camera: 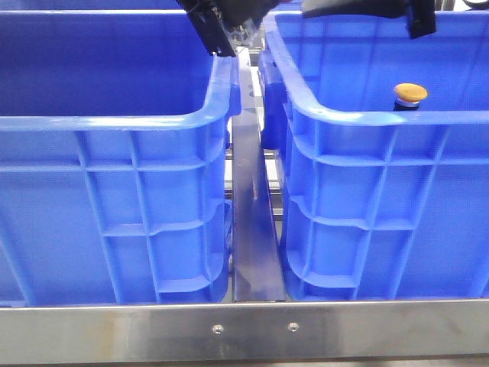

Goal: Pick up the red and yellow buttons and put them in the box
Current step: 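Lift the red button toward the divider and grasp its cap with the right gripper, then carry the red button with the right gripper and set it beside the yellow one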

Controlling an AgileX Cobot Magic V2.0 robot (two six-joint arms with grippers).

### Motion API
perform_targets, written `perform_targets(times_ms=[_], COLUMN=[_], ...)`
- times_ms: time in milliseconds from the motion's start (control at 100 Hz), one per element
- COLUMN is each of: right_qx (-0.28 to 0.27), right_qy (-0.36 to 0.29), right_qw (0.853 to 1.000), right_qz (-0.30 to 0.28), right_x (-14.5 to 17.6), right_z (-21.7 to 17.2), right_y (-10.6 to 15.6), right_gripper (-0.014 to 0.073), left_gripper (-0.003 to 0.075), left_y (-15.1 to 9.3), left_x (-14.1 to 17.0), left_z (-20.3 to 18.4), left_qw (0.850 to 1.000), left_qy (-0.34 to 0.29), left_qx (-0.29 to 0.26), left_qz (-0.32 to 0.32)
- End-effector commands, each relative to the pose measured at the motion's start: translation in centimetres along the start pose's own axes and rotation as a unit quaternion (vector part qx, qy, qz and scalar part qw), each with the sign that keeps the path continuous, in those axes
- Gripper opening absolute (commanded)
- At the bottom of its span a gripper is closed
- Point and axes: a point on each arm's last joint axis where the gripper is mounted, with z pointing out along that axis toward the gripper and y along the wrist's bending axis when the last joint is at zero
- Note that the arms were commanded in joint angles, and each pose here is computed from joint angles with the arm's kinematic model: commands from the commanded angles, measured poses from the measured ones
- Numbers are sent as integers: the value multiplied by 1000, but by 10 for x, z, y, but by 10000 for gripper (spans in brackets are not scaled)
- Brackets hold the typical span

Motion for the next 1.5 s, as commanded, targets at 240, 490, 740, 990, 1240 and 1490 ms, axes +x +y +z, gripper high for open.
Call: perform_targets(times_ms=[240,490,740,990,1240,1490], right_qx=[-56,-59,-59,-3,141,305], right_qy=[5,9,-6,-98,-150,-183], right_qw=[998,998,998,991,962,909], right_qz=[-21,-21,-30,-94,-177,-220], right_x=[4,5,-3,-47,-63,-73], right_z=[6,6,0,-60,-109,-126], right_y=[34,34,37,26,-12,-39], right_gripper=[484,195,181,181,181,181], left_gripper=[125,157,533,534,534,534], left_y=[-7,-7,-8,-8,-8,-7], left_x=[-10,-10,-10,-10,-11,-14], left_z=[-26,-26,-26,-26,-26,-27], left_qw=[998,998,998,998,998,996], left_qy=[-62,-62,-67,-67,-69,-84], left_qx=[5,6,11,11,11,8], left_qz=[0,0,-3,-3,-4,-4])
